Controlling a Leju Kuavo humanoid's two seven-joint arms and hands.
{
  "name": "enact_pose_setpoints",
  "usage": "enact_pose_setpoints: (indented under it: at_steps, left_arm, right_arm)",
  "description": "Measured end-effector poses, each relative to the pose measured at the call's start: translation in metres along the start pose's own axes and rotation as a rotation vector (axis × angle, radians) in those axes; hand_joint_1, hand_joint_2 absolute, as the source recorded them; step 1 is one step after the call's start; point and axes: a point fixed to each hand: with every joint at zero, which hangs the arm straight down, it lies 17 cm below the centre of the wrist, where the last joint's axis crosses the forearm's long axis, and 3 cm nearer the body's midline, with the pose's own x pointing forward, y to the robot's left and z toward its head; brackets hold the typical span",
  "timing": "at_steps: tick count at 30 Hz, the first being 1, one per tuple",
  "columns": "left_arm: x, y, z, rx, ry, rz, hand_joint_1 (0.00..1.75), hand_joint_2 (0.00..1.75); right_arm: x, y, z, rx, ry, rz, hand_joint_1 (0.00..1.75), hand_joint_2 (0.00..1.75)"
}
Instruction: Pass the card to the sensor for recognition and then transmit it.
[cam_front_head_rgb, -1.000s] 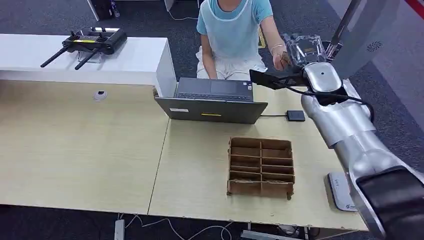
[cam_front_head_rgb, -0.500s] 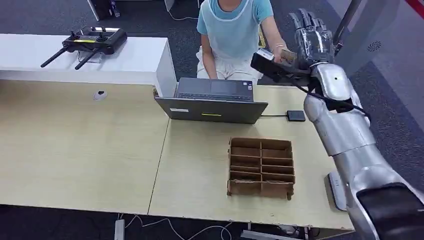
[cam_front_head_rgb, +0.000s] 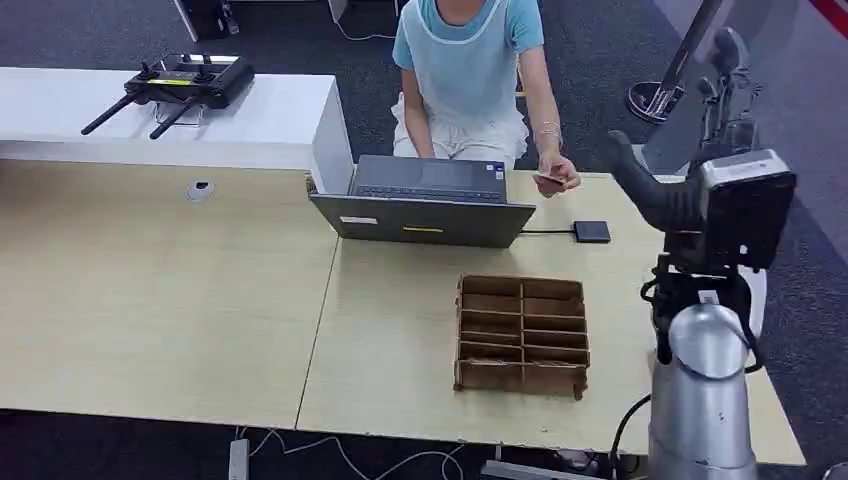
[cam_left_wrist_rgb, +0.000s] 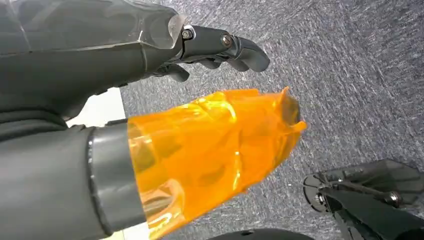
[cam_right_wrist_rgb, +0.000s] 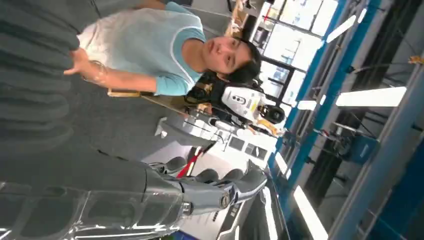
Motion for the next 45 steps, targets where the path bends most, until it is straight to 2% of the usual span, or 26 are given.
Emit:
enact_pose_setpoints:
  at_steps: [3, 5, 7, 9, 15, 18, 20, 24, 25, 28, 36, 37, 40, 41, 45]
  left_arm:
    - [0.0, 0.0, 0.0, 0.004, 0.003, 0.006, 0.0, 0.0]
    - [-0.001, 0.001, 0.0, 0.012, 0.012, 0.021, 0.0, 0.0]
    - [-0.002, 0.001, 0.0, 0.019, 0.021, 0.041, 0.0, 0.0]
    - [-0.003, 0.001, 0.0, 0.025, 0.025, 0.052, 0.0, 0.0]
    - [-0.001, -0.002, 0.001, 0.025, 0.027, 0.062, 0.0, 0.0]
    - [-0.002, -0.001, 0.001, 0.037, 0.038, 0.093, 0.0, 0.0]
    - [-0.002, -0.002, 0.002, 0.045, 0.045, 0.121, 0.0, 0.0]
    - [-0.001, -0.007, 0.003, 0.055, 0.051, 0.175, 0.0, 0.0]
    - [0.001, -0.009, 0.004, 0.054, 0.048, 0.182, 0.0, 0.0]
    - [0.004, -0.013, 0.005, 0.051, 0.037, 0.192, 0.0, 0.0]
    - [0.011, -0.013, 0.005, 0.047, -0.001, 0.193, 0.0, 0.0]
    - [0.01, -0.012, 0.005, 0.05, 0.0, 0.19, 0.0, 0.0]
    - [0.006, -0.009, 0.004, 0.062, 0.022, 0.188, 0.0, 0.0]
    - [0.004, -0.008, 0.004, 0.065, 0.036, 0.191, 0.0, 0.0]
    - [-0.005, -0.003, 0.004, 0.085, 0.089, 0.188, 0.0, 0.0]
  right_arm:
    - [0.016, -0.017, 0.006, -0.053, -0.026, -0.022, 0.0, 0.0]
    - [0.027, -0.034, 0.014, -0.122, -0.046, -0.1, 0.0, 0.0]
    - [0.036, -0.05, 0.031, -0.174, -0.051, -0.216, 0.0, 0.0]
    - [0.041, -0.063, 0.049, -0.21, -0.055, -0.247, 0.0, 0.0]
    - [0.045, -0.079, 0.069, -0.253, -0.045, -0.242, 0.0, 0.0]
    - [0.042, -0.075, 0.088, -0.235, -0.012, -0.319, 0.0, 0.0]
    - [0.044, -0.07, 0.113, -0.23, 0.003, -0.296, 0.0, 0.0]
    - [0.038, -0.061, 0.159, -0.21, 0.089, -0.018, 0.0, 0.0]
    - [0.034, -0.057, 0.168, -0.19, 0.119, 0.057, 0.0, 1.75]
    - [0.025, -0.053, 0.185, -0.155, 0.185, 0.188, 0.0, 1.75]
    - [0.014, -0.064, 0.196, -0.184, 0.257, 0.198, 0.0, 1.75]
    - [0.012, -0.065, 0.197, -0.186, 0.264, 0.19, 0.0, 0.0]
    - [0.005, -0.066, 0.2, -0.186, 0.307, 0.153, 0.0, 0.0]
    - [0.001, -0.064, 0.202, -0.182, 0.327, 0.125, 0.0, 1.75]
    - [0.0, -0.06, 0.206, -0.174, 0.326, 0.036, 0.0, 1.75]
